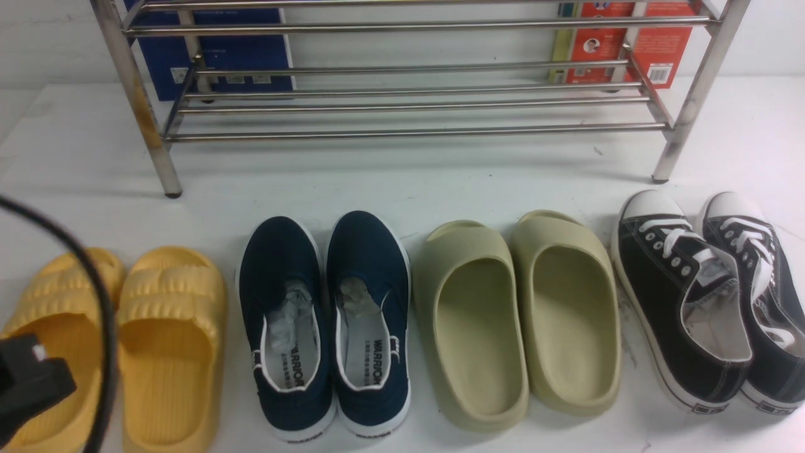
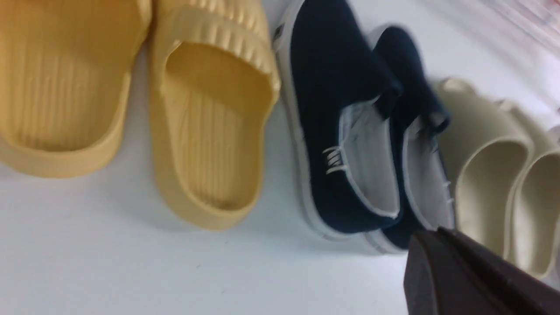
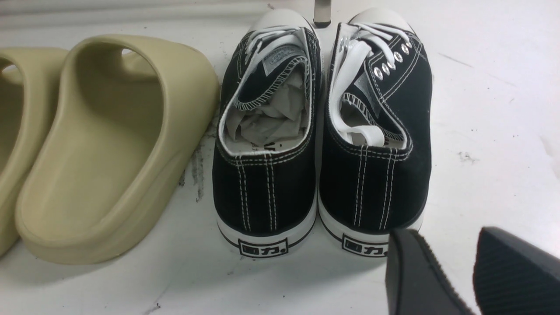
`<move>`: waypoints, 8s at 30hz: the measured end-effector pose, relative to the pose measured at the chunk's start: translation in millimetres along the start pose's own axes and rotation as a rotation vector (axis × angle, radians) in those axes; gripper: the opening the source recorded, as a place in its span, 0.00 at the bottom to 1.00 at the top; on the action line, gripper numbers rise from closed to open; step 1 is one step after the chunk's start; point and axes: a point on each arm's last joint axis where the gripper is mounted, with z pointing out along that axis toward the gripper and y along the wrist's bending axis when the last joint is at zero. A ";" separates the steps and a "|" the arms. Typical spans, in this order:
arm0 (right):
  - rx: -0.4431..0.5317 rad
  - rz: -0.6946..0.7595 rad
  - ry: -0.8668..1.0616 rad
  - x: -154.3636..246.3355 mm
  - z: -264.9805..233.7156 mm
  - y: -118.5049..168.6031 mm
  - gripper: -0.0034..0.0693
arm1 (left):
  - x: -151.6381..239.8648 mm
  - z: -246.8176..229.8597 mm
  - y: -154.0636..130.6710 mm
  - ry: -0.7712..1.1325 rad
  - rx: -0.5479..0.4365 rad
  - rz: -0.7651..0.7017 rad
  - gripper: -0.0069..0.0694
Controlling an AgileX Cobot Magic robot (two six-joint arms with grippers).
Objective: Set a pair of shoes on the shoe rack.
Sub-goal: Use the left arm to grab the shoe closest to it, then use the left arm to put a shoe into the shoe rack, then use the left arm to grab the shoe closest to it
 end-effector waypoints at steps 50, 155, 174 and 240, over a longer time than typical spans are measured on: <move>0.000 0.000 0.000 0.0 0.0 0.0 0.39 | -7.7 195.7 -87.1 0.383 -0.378 0.207 0.34; 0.000 0.000 0.000 0.0 0.0 0.0 0.39 | -196.9 334.6 -129.0 -0.014 -0.279 0.177 0.20; 0.000 0.000 0.000 0.0 0.0 0.0 0.39 | -212.3 281.7 -146.8 -0.049 -0.227 0.151 0.43; 0.000 0.000 0.000 0.0 0.0 0.0 0.39 | 4.2 232.4 -119.4 0.516 -0.209 0.252 0.09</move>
